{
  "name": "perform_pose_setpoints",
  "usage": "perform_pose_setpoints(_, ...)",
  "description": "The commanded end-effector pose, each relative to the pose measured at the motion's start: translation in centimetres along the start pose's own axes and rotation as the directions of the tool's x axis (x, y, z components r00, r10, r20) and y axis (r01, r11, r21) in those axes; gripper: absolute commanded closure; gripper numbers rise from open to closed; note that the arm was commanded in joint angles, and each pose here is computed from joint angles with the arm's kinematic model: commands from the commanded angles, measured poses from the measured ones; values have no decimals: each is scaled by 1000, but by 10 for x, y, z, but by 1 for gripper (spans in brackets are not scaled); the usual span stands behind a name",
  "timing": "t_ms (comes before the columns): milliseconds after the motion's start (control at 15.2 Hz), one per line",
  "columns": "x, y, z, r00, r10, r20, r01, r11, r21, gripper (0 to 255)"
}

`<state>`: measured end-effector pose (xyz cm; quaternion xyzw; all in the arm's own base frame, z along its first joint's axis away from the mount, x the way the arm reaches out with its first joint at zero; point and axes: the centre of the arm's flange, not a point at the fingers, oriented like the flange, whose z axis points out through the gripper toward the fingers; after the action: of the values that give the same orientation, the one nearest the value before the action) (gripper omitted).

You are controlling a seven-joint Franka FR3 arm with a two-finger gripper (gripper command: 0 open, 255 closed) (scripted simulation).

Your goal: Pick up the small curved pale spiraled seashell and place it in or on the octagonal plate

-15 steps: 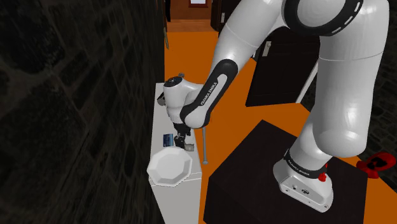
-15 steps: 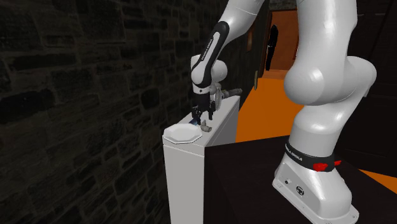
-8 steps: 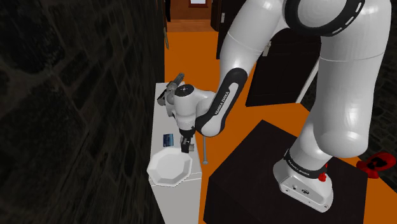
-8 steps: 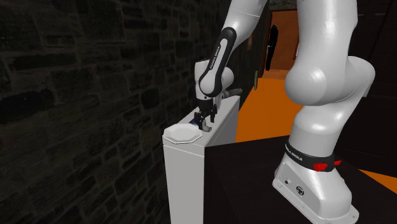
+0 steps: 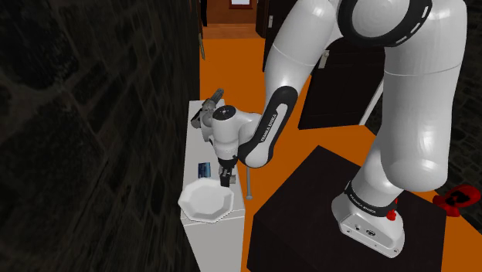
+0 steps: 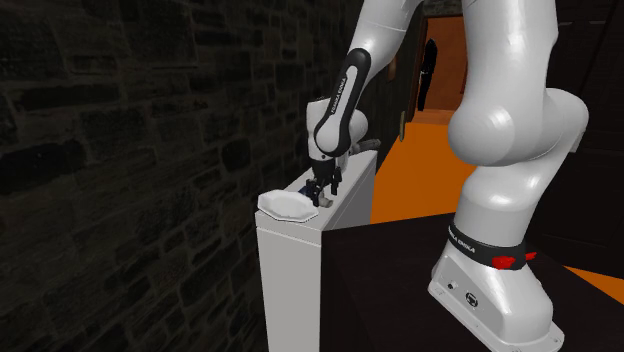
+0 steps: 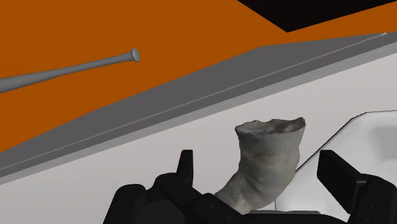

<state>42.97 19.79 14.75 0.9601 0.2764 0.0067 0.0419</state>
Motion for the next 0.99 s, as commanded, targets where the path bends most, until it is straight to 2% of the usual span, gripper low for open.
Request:
perform_pose_setpoints(0,0,-2,1,1000,-2,1,2,1000,2,0)
perform_pose_setpoints(66,0,-2,1,1000,-2,1,2,1000,2,255)
perform_pose_setpoints(660,0,-2,1,1000,-2,1,2,1000,2,255)
perform_pose_setpoints(924,0,0,-20,1000,-2,1,2,1000,2,255)
